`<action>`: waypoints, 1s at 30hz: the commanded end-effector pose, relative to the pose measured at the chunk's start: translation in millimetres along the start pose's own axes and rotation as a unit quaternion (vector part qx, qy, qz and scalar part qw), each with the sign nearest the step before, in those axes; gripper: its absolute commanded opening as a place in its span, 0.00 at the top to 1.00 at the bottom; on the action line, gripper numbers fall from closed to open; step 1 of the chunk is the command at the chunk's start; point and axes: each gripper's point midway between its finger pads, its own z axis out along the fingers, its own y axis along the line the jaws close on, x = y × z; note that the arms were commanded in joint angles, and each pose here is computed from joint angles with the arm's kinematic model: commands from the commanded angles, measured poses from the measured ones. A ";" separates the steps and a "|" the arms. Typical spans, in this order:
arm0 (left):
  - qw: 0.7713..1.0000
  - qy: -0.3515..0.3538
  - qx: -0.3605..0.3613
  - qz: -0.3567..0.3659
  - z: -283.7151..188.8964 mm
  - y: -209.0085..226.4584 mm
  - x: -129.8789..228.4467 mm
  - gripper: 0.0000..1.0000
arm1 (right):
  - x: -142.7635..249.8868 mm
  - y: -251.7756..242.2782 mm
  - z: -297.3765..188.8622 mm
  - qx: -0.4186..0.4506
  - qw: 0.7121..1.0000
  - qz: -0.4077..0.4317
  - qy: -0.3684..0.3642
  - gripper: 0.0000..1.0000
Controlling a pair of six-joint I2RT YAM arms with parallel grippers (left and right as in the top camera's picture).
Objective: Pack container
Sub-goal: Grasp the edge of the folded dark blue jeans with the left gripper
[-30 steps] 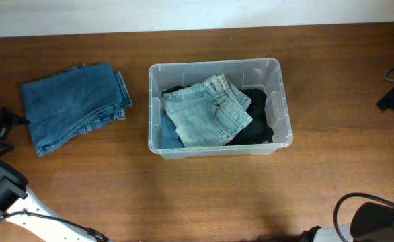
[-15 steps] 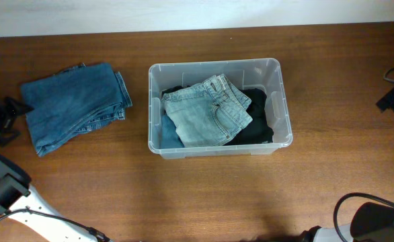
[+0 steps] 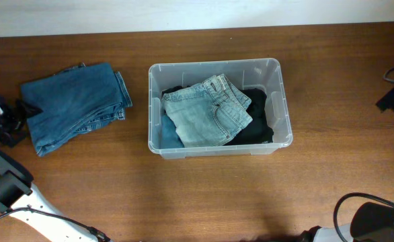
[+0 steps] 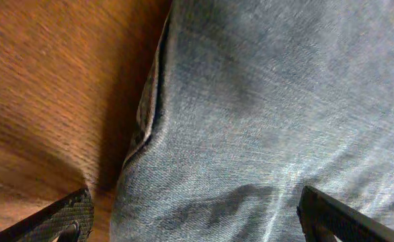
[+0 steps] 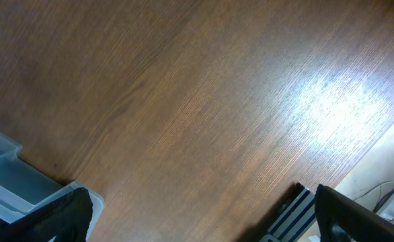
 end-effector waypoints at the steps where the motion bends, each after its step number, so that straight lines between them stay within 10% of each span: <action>1: 1.000 0.003 0.011 0.012 4.2 -3.4 3.7 0.03 | -0.4 -2.8 -2.3 0.001 1.000 0.009 -0.004 0.02; 30: 0.999 0.030 0.026 0.007 62.5 0.3 34.8 0.02 | -0.4 -2.8 -2.3 0.001 1.000 0.009 -0.004 0.01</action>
